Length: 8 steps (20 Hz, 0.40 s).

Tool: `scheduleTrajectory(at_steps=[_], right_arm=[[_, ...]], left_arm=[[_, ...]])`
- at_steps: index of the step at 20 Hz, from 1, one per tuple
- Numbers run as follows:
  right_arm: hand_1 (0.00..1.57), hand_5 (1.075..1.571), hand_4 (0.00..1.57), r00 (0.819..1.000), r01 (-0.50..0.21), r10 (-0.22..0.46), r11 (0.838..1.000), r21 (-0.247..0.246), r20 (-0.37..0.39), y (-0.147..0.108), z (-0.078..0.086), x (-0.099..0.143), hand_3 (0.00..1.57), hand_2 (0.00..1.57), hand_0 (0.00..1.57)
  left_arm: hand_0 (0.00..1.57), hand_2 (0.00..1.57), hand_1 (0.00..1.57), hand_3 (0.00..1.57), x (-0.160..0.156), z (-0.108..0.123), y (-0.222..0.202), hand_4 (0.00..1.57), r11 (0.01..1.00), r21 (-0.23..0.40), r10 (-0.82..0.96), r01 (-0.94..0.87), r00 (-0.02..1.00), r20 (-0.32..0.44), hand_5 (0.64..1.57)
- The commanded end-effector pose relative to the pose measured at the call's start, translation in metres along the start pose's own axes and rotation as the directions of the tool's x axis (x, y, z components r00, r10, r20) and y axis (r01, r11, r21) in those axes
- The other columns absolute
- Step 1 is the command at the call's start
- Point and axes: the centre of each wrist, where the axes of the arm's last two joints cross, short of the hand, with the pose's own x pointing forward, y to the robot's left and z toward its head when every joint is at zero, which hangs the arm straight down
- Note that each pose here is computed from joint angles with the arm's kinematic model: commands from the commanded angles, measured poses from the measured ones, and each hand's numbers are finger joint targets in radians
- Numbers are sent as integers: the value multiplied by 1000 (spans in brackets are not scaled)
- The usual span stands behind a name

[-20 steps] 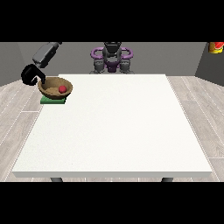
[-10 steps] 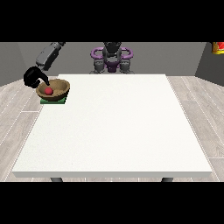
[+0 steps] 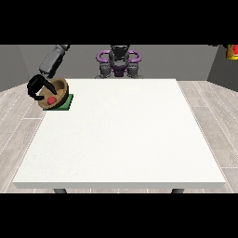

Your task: Pick the cup and pour the ball into the bowl, then pick the bowl and place it on the pad

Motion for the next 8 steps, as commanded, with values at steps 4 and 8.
scheduleTrajectory(at_steps=[4, 8], right_arm=[[0, 1407, 0, 993, -83, 86, 996, 32, -84, 4, -2, -3, 0, 0, 0], [0, 1375, 200, 986, -144, 152, 984, 105, -68, -15, -6, 33, 0, 0, 0]], left_arm=[[0, 0, 0, 0, -21, -5, -50, 1190, 997, -73, 28, -31, 999, -47, 1569], [0, 0, 0, 0, -35, 11, -23, 1190, 1000, -22, 2, -6, 985, -175, 1569]])
